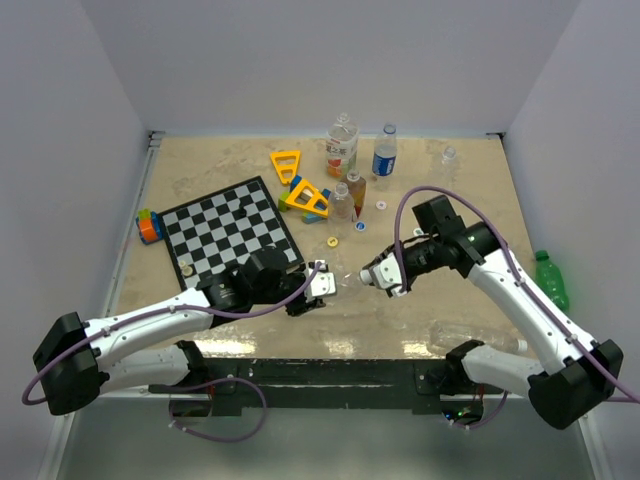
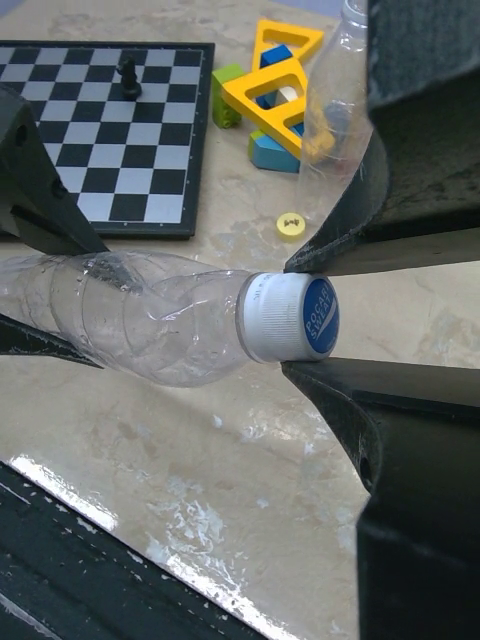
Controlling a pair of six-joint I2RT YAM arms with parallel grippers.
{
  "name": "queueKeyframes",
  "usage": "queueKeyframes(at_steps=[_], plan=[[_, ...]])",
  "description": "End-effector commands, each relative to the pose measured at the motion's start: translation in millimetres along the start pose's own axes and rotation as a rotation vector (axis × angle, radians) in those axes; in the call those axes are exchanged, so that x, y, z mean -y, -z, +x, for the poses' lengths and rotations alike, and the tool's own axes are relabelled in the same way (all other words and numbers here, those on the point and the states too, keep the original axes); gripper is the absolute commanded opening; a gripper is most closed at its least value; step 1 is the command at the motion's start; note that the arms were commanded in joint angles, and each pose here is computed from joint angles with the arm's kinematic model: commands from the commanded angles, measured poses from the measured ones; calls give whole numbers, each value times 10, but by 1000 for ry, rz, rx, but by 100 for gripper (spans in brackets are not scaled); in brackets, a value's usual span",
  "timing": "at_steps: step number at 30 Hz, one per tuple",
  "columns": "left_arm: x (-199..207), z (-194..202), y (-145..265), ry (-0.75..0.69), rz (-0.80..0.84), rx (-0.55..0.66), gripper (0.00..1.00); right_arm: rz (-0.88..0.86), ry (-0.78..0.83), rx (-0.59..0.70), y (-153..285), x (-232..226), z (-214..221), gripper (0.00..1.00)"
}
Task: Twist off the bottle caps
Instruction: Unscrew the bottle cap from the plastic bottle.
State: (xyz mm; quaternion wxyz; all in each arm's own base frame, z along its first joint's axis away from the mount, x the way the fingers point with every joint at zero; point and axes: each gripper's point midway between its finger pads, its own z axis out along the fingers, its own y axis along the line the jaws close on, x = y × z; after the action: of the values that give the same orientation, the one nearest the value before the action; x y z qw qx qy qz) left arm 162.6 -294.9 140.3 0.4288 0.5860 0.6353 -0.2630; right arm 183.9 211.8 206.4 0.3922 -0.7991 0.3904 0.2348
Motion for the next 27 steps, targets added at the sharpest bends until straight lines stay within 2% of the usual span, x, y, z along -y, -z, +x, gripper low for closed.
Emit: queueKeyframes(at_steps=[1, 5, 7, 8, 10, 12, 14, 22, 27], plan=[[173, -30, 47, -36, 103, 46, 0, 83, 147, -75, 102, 122, 70, 2], [151, 3, 24, -28, 98, 32, 0, 65, 82, -24, 52, 20, 17, 5], [142, 15, 10, -26, 95, 25, 0, 62, 29, 5, 26, -17, -15, 11], [133, 15, 8, -24, 91, 23, 0, 68, 10, 16, 30, -16, -41, 18], [125, 27, -1, -20, 87, 18, 0, 104, -47, 32, 53, 29, -95, 39], [107, 15, 8, -18, 76, 20, 0, 131, -84, 37, 89, 61, -138, 66], [98, 10, 16, -17, 68, 23, 0, 156, -136, 33, 132, 88, -167, 75], [48, -9, 34, -9, 38, 24, 0, 165, -273, -39, 242, -31, -76, 82], [-6, -22, 43, -2, 8, 20, 0, 272, -325, -66, 441, 129, 3, 82]])
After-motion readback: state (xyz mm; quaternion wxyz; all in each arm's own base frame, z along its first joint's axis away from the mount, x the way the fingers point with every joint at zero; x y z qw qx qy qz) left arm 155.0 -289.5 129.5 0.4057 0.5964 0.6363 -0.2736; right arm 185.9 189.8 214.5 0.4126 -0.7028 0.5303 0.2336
